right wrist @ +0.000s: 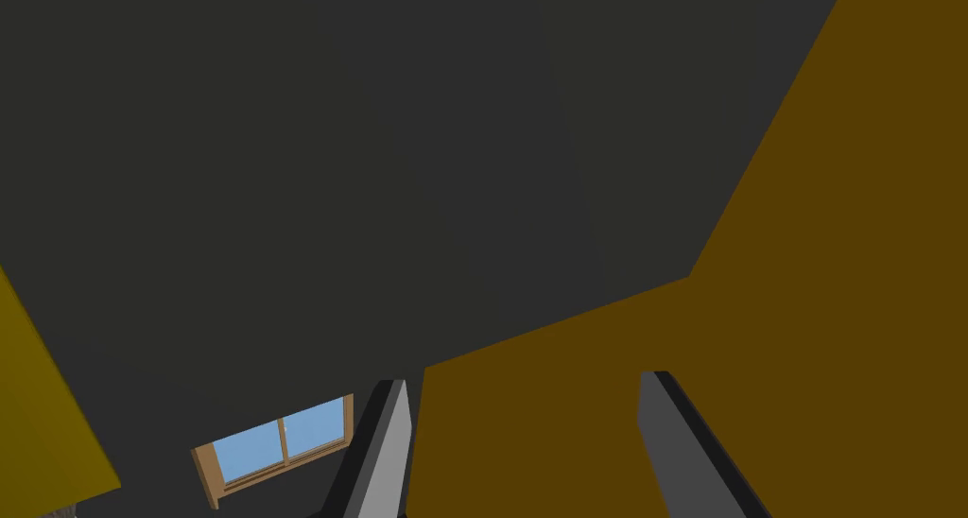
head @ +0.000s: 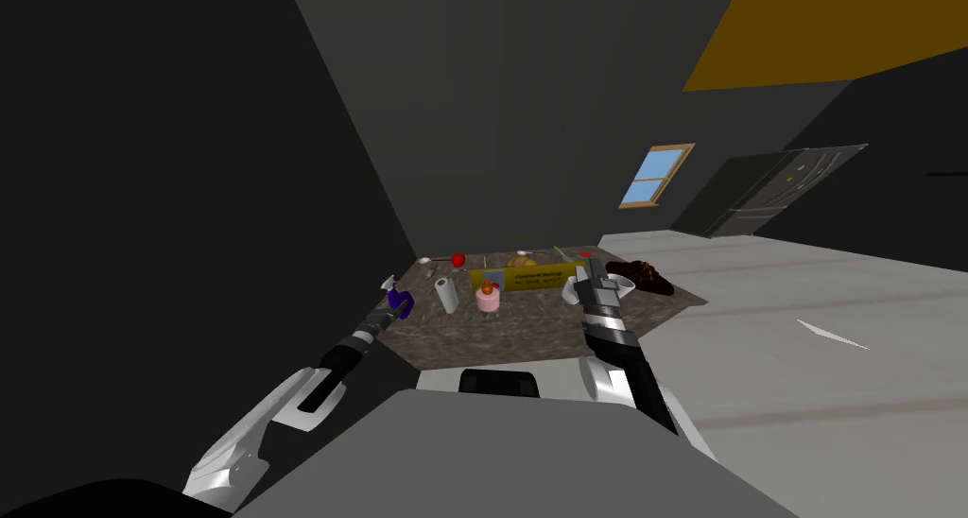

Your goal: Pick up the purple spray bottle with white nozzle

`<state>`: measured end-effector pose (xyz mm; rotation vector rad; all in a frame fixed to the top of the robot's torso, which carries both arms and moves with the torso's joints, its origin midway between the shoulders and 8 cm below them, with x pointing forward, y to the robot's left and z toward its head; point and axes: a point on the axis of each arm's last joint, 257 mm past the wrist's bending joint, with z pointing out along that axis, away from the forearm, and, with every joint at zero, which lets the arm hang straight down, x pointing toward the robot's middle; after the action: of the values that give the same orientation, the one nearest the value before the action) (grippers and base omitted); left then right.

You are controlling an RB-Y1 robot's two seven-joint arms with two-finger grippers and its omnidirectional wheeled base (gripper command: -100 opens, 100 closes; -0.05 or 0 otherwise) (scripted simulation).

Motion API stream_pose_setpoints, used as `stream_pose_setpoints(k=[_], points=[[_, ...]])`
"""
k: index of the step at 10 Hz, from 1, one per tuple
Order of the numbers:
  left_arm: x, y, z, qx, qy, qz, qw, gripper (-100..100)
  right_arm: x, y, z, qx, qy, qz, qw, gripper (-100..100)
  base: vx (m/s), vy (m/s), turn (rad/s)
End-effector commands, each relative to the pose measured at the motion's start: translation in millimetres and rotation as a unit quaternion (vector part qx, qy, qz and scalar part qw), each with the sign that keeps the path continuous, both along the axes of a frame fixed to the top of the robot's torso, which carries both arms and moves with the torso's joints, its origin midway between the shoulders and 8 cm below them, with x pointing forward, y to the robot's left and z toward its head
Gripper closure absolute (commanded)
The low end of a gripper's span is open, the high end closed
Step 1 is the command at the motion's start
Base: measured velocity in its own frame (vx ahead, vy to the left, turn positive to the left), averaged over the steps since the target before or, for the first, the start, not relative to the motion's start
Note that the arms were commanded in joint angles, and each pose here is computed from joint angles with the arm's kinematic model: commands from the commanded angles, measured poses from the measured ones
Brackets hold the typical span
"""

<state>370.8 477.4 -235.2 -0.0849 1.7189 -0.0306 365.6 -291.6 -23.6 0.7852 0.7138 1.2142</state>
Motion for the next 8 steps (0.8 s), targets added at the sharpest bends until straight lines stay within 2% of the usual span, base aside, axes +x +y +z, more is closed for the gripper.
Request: stream_pose_setpoints(k=[1, 2, 3, 5, 7, 8], points=[[12.2, 6.3, -0.4, -0.001, -0.005, 0.002, 1.0, -100, 0.0, 0.0, 0.0, 0.0, 0.0, 0.0, 1.0, 0, -0.048, -0.017, 0.002], [9.4, 13.9, -8.9, -0.002, 0.003, 0.01, 0.9999, -100, 0.0, 0.0, 0.0, 0.0, 0.0, 0.0, 1.0, 0, -0.017, -0.003, -0.002], [23.5, -0.5, -11.5, -0.007, 0.0, -0.012, 0.9999, -100, 0.0, 0.0, 0.0, 0.0, 0.0, 0.0, 1.0, 0, -0.067, -0.014, -0.005], [39.6, 7.4, -7.9, -0.009, -0.009, -0.006, 0.9999, -100, 0.0, 0.0, 0.0, 0.0, 0.0, 0.0, 1.0, 0, -0.064, -0.015, -0.004], [33.8, 18.9, -21.7, -0.01, 0.005, 0.007, 0.9999, -100, 0.0, 0.0, 0.0, 0.0, 0.0, 0.0, 1.0, 0, -0.005, -0.003, -0.001], [49.7, 5.5, -22.0, -0.013, 0.001, -0.015, 0.9998, -100, 0.0, 0.0, -0.1, 0.0, 0.0, 0.0, 1.0, 0, -0.066, -0.03, -0.006]])
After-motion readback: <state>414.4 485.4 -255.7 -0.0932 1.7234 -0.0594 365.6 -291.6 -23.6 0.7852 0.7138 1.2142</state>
